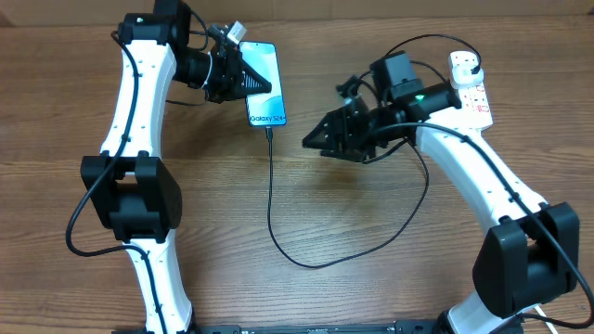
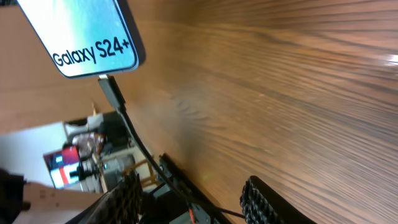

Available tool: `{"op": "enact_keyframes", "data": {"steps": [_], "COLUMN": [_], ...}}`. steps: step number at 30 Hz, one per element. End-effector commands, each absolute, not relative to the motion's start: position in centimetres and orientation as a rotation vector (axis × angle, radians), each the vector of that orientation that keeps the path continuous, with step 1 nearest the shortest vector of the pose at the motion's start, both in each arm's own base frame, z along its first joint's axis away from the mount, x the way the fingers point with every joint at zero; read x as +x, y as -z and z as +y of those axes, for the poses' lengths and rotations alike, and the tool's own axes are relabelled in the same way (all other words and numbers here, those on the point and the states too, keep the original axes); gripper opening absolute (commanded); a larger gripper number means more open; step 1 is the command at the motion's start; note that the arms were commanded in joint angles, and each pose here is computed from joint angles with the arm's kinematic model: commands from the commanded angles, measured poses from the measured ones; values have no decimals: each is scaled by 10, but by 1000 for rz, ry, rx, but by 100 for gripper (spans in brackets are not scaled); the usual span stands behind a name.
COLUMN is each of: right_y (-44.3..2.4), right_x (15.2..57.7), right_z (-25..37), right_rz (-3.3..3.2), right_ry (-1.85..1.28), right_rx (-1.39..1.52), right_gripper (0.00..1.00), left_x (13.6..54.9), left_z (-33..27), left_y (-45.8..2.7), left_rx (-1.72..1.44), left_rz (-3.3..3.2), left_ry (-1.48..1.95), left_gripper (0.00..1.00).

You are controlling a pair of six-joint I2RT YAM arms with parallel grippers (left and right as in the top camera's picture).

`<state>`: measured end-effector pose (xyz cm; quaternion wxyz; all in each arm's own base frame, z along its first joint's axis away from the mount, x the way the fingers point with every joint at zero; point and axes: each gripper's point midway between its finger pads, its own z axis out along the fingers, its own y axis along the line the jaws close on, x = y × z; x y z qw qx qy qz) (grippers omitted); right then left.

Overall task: Plug charger to phone and switch on socket
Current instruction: 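Open the right gripper off the plug and lower the phone with the left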

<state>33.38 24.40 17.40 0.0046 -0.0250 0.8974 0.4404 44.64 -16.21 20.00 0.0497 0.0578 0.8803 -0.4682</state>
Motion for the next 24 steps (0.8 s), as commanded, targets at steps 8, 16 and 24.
{"op": "enact_keyframes", "data": {"steps": [8,16,24], "right_y": [-173,-173,-172], "right_x": [355,354,351], "right_z": [202,201,201], "right_rz": [2802,2801,2812], "right_ry": [-1300,-1296,-1295], "right_rx": [46,26,24], "right_gripper": [51,51,51], "left_x": [464,463,463], "left_z": [-169,-207,-219], "left_y": [-179,-141,-101], "left_rx": [-5,-16,-139], "left_rz": [2808,2861,2917], "left_ry": [1132,1330,1497], "left_gripper": [4,4,4]}}
